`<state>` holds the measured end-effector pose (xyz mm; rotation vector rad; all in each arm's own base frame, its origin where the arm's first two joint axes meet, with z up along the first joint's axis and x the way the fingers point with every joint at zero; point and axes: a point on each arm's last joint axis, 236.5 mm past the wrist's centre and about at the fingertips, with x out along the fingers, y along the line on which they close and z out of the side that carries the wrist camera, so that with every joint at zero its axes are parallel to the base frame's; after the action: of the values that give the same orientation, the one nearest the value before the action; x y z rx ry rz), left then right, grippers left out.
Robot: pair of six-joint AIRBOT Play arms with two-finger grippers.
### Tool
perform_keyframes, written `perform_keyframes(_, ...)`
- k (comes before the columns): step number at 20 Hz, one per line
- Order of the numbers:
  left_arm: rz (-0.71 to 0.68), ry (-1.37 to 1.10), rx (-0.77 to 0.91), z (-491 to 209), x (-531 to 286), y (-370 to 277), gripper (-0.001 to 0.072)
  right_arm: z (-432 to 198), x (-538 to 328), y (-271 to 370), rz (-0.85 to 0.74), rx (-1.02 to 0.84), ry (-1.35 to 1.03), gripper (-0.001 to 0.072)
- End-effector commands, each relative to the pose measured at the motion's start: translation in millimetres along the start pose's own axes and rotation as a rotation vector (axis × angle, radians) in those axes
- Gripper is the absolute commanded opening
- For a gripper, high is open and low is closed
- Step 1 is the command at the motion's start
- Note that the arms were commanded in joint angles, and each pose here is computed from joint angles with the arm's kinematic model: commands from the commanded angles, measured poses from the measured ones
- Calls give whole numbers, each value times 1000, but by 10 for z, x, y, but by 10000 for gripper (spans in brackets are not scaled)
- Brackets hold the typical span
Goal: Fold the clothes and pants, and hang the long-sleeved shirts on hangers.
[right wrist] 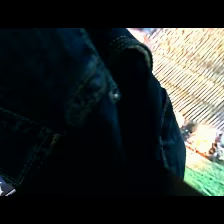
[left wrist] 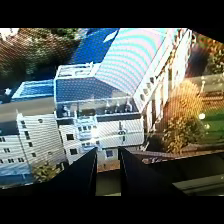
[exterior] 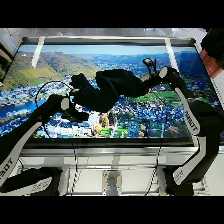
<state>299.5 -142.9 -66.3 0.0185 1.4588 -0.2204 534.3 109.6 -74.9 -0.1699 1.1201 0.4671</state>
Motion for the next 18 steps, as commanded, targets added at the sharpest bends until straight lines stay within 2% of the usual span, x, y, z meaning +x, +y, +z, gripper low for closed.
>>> perform_keyframes(1, 1, 1, 0, 0, 7, 4, 150, -82, 124, 34, 13, -5, 53, 6)
perform_keyframes(4, 3, 12, -2, -13, 42, 10, 149, 169, -195, 58, 18, -28, 27, 1)
perform_keyframes(7, 0, -11, -1, 60, 92, 4, 147, 599, -994, 75, -36, -98, -54, 1)
perform_keyframes(8, -2, -26, 13, 105, 120, -2, 98, 722, -1311, 54, -78, -102, -99, 1)
perform_keyframes(9, -2, -32, 39, 127, 137, -3, 13, 809, -1685, 22, -136, -107, -149, 1)
perform_keyframes(10, -2, -31, 75, 124, 135, -3, 11, 820, -2003, -23, -195, -112, -175, 1)
perform_keyframes(13, 2, 0, 184, 15, 38, 7, 11, 591, -2833, -163, -357, -125, -181, 1)
perform_keyframes(15, 0, -3, 280, -23, -69, 1, 11, 285, -3169, -217, -381, -73, -174, 1)
perform_keyframes(18, 2, 64, 276, -206, -142, 30, 12, -462, -3282, -349, -407, 43, -117, 1)
